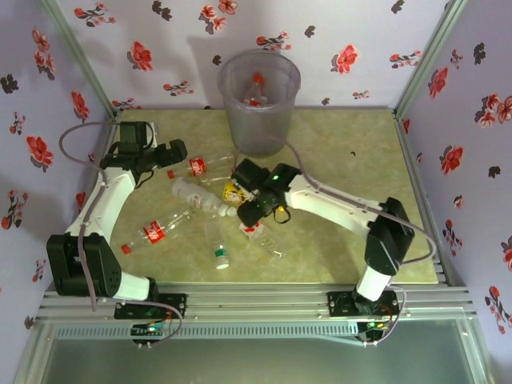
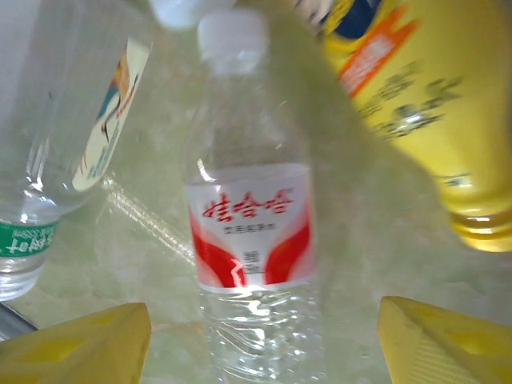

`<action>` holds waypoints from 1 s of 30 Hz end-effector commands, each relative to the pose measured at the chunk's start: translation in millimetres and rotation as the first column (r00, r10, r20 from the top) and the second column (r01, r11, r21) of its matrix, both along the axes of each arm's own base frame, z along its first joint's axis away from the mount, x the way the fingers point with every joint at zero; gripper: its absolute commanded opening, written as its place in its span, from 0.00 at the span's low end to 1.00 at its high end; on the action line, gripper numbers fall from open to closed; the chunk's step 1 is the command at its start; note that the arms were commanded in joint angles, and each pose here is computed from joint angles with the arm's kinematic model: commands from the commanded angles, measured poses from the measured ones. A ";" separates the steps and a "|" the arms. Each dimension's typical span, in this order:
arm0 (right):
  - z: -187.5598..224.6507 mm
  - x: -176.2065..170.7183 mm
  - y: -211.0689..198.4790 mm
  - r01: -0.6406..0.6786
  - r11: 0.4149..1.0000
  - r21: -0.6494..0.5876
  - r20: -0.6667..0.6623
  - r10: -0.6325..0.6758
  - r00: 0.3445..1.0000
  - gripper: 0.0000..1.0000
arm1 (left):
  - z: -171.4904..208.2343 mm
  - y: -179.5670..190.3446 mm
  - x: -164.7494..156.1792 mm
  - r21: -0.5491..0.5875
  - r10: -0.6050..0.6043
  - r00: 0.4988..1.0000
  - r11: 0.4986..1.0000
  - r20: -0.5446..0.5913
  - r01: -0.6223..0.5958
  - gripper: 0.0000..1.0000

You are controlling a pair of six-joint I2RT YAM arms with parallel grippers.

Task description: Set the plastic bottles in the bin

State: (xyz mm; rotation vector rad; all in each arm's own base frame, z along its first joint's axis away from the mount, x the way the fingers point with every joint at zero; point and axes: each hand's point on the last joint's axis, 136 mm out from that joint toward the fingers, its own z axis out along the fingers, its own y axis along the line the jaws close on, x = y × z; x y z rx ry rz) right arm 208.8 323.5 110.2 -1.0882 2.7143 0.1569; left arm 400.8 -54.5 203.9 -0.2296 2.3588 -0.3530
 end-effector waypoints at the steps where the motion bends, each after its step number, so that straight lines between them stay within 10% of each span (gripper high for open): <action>1: -18.9 -8.2 6.2 0.017 1.000 -0.008 -0.053 -0.017 0.998 0.77 | 4.4 0.8 1.2 0.020 -0.005 1.000 1.000 0.003 0.005 1.00; 16: -90.1 -5.2 0.7 0.030 0.993 -0.114 -0.082 -0.040 0.996 0.78 | 8.7 0.9 0.1 0.022 -0.008 1.000 1.000 0.015 0.007 1.00; 30: -74.4 -7.4 -5.9 0.043 0.993 -0.111 -0.069 -0.051 0.996 0.65 | 9.4 0.8 0.0 0.023 -0.010 1.000 1.000 0.017 0.009 1.00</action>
